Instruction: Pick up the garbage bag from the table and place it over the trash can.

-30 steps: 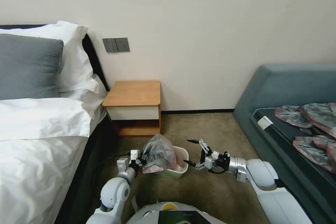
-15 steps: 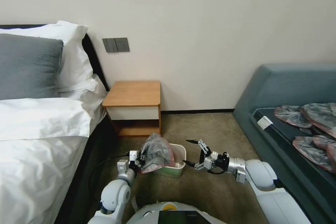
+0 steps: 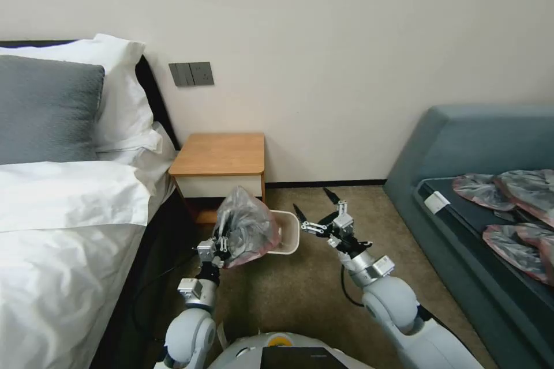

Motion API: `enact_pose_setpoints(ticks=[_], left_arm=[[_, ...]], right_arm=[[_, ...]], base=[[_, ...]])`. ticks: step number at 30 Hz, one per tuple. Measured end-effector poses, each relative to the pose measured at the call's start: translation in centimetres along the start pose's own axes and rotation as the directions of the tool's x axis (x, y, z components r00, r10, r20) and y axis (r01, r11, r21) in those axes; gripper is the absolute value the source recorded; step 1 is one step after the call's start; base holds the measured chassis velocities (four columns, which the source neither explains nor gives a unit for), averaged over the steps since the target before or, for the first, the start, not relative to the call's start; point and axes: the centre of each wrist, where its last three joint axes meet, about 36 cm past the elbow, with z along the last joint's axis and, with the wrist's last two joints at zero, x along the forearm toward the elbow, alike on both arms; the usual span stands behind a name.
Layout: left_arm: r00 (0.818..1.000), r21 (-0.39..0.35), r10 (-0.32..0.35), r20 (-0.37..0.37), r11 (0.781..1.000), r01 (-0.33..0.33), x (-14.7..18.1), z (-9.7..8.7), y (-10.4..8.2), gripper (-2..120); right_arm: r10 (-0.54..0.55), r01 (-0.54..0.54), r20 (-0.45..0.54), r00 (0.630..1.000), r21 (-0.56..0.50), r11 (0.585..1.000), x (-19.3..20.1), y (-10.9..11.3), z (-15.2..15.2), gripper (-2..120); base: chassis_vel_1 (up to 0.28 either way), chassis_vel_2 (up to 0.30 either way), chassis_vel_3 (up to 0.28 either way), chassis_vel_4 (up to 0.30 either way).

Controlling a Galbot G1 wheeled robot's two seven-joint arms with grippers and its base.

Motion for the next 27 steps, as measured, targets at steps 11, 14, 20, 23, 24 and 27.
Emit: enact_pose_setpoints(ticks=[11, 14, 20, 23, 24, 27], left_arm=[[0.996, -0.036, 0.071, 0.06, 0.997, -0.069, -0.9, 1.5, 0.2, 11], [0.995, -0.036, 0.069, 0.069, 0.997, -0.067, -0.8, 1.7, 0.1, 11], [0.994, -0.026, 0.065, 0.086, 0.998, -0.063, -1.0, 1.9, -0.1, 11], [0.992, -0.019, 0.072, 0.102, 0.997, -0.07, -1.3, 1.9, -0.2, 11], [0.992, -0.019, 0.072, 0.102, 0.997, -0.07, -1.3, 1.9, -0.2, 11], [0.99, -0.016, 0.083, 0.118, 0.997, -0.082, -1.5, 1.8, -0.2, 11]], right_arm=[[-0.192, 0.153, -0.129, 0.973, -0.262, 0.953, -1.4, 0.2, -4.0, 100], [-0.28, 0.231, -0.141, 0.95, -0.29, 0.929, -2.6, -0.5, -3.5, 100], [-0.351, 0.292, -0.166, 0.922, -0.298, 0.909, -4.8, -2.3, -2.2, 100], [-0.376, 0.309, -0.199, 0.905, -0.297, 0.903, -6.4, -3.8, -0.7, 100], [-0.376, 0.309, -0.199, 0.905, -0.297, 0.903, -6.4, -3.8, -0.7, 100], [-0.39, 0.316, -0.22, 0.894, -0.308, 0.897, -7.9, -4.5, 0.4, 100]], base=[[0.0, 0.0, 0.0, 0.0], [0.0, 0.0, 0.0, 0.0], [0.0, 0.0, 0.0, 0.0], [0.0, 0.0, 0.0, 0.0], [0.0, 0.0, 0.0, 0.0], [0.0, 0.0, 0.0, 0.0]])
